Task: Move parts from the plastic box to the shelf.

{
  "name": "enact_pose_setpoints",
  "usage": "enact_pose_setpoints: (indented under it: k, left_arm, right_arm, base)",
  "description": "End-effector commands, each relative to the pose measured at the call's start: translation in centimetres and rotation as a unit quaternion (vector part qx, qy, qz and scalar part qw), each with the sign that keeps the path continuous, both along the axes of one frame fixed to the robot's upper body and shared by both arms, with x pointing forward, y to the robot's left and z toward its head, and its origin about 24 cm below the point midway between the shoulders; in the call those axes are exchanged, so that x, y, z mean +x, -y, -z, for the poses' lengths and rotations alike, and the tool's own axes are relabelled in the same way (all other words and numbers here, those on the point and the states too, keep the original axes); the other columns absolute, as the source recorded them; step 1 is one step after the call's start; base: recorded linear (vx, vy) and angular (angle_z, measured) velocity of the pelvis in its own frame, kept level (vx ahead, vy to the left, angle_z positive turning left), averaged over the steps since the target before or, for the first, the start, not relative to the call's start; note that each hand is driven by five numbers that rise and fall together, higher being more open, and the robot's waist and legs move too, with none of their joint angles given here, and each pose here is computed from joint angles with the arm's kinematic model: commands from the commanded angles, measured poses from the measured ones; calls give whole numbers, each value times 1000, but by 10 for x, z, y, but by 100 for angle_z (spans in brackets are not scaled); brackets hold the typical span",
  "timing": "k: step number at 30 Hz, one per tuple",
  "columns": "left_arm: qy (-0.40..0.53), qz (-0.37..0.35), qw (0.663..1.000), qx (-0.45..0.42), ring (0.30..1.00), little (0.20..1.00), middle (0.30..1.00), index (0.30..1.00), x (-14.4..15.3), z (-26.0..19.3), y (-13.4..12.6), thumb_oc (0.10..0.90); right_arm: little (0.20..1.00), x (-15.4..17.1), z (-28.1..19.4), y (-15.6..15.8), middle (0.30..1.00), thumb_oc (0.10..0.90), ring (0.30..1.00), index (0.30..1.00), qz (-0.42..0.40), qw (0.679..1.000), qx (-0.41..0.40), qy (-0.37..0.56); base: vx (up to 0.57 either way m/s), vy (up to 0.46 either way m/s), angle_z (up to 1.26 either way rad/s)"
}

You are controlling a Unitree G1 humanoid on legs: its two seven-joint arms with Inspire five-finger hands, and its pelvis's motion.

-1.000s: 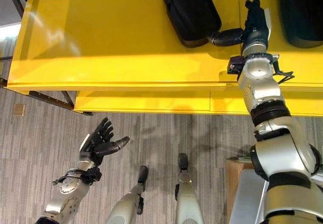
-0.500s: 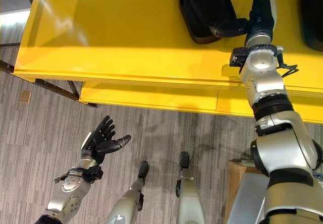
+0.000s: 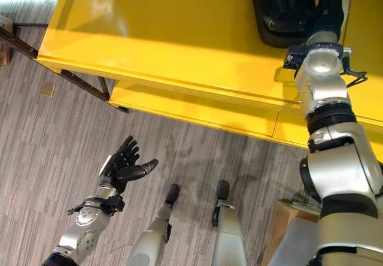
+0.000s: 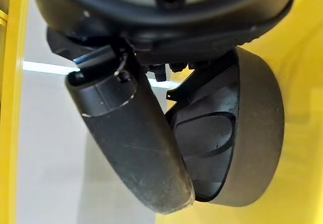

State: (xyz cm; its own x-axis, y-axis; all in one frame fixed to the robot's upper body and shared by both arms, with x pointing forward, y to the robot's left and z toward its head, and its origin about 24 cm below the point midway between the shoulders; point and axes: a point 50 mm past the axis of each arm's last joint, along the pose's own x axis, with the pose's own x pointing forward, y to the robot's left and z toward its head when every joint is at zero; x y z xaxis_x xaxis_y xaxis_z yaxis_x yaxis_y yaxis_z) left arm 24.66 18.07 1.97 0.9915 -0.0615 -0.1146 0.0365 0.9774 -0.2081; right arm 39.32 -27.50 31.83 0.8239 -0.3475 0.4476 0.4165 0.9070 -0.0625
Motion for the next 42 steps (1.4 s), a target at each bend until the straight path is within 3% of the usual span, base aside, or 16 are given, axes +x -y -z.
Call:
enact_pose_setpoints:
  k: [1,11,27,42]
  left_arm:
    - [87,24,996,-12,1000,1000,1000,1000,9,-31,12,900]
    - [89,19,996,-20,1000,1000,1000,1000,10,-32,14,900]
    - [91,10,996,-23,1000,1000,1000,1000,11,-34,11,900]
    - [86,3,996,-24,1000,1000,1000,1000,8,-32,5,900]
  right_arm:
    - [1000,-16,-46,9,1000,900,1000,1000,13,997,-14,75]
    - [1000,-11,-27,12,1000,900,1000,1000,15,998,8,52]
    - [1000,3,5,-27,1000,900,1000,1000,-61,997,16,35]
    - [1000,10,40,-42,1000,900,1000,1000,-96,994,59,1]
  base:
    - [0,0,0]
    - [0,4,1]
    - [-1,27,-2]
    - [-6,32,-3]
